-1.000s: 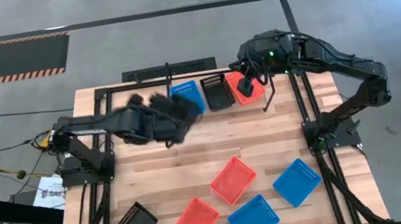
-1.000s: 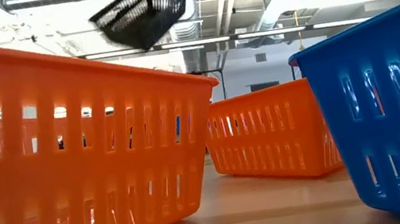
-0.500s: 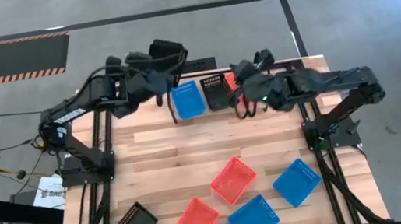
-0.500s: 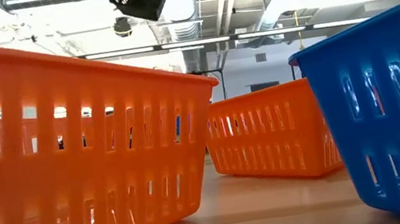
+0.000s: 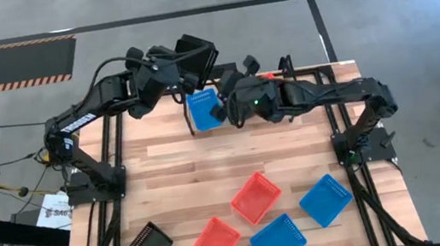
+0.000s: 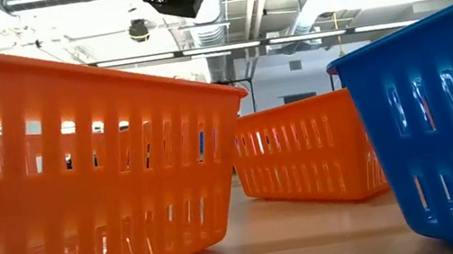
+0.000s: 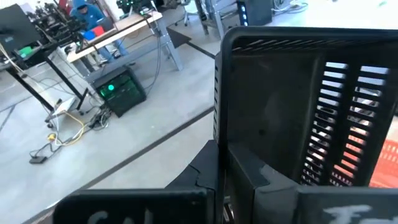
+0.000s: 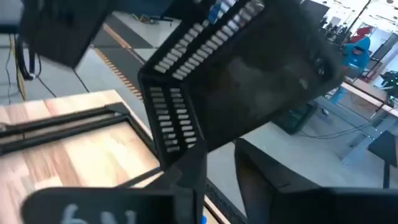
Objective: Stack baskets on shelf by color
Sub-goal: Stack the top black bin on top of the black bin on the shelf
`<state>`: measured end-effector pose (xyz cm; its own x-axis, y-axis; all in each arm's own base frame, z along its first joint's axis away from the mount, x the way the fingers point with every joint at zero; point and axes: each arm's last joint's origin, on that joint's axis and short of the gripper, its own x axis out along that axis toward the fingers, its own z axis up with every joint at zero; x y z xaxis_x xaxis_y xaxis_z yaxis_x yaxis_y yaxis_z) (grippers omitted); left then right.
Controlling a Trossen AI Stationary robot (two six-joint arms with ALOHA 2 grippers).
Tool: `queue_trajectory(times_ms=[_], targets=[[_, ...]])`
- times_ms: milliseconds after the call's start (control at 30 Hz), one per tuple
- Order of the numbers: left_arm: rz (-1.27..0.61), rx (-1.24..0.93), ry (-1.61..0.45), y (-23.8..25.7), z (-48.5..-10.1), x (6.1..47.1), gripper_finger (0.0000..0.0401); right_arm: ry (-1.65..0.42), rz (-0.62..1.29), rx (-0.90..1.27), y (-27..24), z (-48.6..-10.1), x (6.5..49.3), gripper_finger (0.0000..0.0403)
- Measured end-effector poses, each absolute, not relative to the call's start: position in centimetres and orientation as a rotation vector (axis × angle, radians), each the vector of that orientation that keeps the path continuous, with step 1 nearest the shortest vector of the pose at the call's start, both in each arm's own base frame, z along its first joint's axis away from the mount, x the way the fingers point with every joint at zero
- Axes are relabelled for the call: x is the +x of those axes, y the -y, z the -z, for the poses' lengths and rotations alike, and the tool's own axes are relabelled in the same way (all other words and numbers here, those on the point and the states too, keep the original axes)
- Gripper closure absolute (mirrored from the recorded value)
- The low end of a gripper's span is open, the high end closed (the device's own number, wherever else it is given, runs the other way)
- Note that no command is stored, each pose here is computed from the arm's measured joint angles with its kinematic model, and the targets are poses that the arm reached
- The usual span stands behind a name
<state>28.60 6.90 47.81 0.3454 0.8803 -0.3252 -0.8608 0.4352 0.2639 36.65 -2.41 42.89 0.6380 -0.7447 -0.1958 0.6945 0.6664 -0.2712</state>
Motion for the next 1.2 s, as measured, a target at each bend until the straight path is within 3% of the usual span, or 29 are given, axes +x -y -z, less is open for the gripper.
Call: queue_trajectory(times_ms=[200, 400, 833, 1200], targets=[[-1.129, 0.06, -0.461, -7.0, -47.8, 28.6, 0.0401, -0.235, 0.808, -0.145, 1.9, -45.1, 35.3, 0.0239], [-1.129, 0.058, -0.449, -7.0, -47.9, 28.7, 0.0401, -0.244, 0.839, -0.13, 2.9, -44.7, 35.6, 0.0209], [-1.145, 0.056, -0.452, -7.0, -47.9, 28.4, 0.0401, -0.213, 0.757, -0.065, 5.7, -43.2, 37.9, 0.0222], [-1.136, 0.04, -0.443, -7.0, -47.9, 28.5, 0.0401, -0.181, 0.66, -0.095, 4.1, -44.3, 37.3, 0.0224]])
